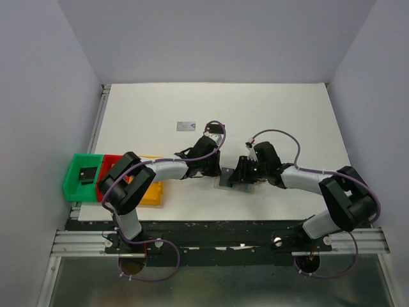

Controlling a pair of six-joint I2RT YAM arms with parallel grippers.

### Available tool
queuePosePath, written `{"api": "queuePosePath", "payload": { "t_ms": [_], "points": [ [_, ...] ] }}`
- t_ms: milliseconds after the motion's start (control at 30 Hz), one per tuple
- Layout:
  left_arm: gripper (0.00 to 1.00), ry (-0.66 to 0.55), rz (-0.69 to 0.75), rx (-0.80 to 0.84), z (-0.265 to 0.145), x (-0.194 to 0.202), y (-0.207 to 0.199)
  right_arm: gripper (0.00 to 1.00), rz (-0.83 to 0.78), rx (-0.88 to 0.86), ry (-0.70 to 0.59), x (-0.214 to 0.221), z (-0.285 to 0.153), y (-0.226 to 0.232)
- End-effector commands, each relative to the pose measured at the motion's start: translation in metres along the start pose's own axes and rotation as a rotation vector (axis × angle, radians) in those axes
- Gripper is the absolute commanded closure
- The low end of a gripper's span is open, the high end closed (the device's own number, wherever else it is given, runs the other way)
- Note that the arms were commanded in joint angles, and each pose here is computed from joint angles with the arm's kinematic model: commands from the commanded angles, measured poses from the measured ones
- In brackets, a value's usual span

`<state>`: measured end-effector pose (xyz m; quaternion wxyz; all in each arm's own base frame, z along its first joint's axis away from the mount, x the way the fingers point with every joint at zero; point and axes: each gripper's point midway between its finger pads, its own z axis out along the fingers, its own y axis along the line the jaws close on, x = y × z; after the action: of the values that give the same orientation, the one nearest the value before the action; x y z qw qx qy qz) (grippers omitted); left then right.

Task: Take the credit cards out of the card holder
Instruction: Remove the credit card from the card holder.

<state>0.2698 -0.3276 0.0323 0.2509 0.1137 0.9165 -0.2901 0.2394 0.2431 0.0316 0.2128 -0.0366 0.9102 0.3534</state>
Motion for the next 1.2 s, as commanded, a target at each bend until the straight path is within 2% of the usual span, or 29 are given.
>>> {"api": "queuePosePath", "payload": {
  "t_ms": [0, 400, 867, 1167],
  "points": [
    [1.00, 0.025, -0.015, -0.022, 0.003, 0.010, 0.009, 0.57, -0.001, 0.055, 0.003, 0.004, 0.002, -0.016],
    [1.00, 0.032, -0.024, -0.025, 0.005, 0.013, 0.010, 0.55, -0.008, 0.030, 0.009, 0.005, 0.002, -0.012],
    [1.00, 0.036, -0.026, -0.032, 0.005, 0.019, 0.011, 0.55, 0.089, -0.059, 0.002, 0.002, 0.004, -0.001],
    [1.00, 0.045, -0.031, -0.033, 0.006, 0.024, 0.011, 0.61, 0.144, -0.138, -0.025, -0.002, 0.002, 0.006]
  ]
}}
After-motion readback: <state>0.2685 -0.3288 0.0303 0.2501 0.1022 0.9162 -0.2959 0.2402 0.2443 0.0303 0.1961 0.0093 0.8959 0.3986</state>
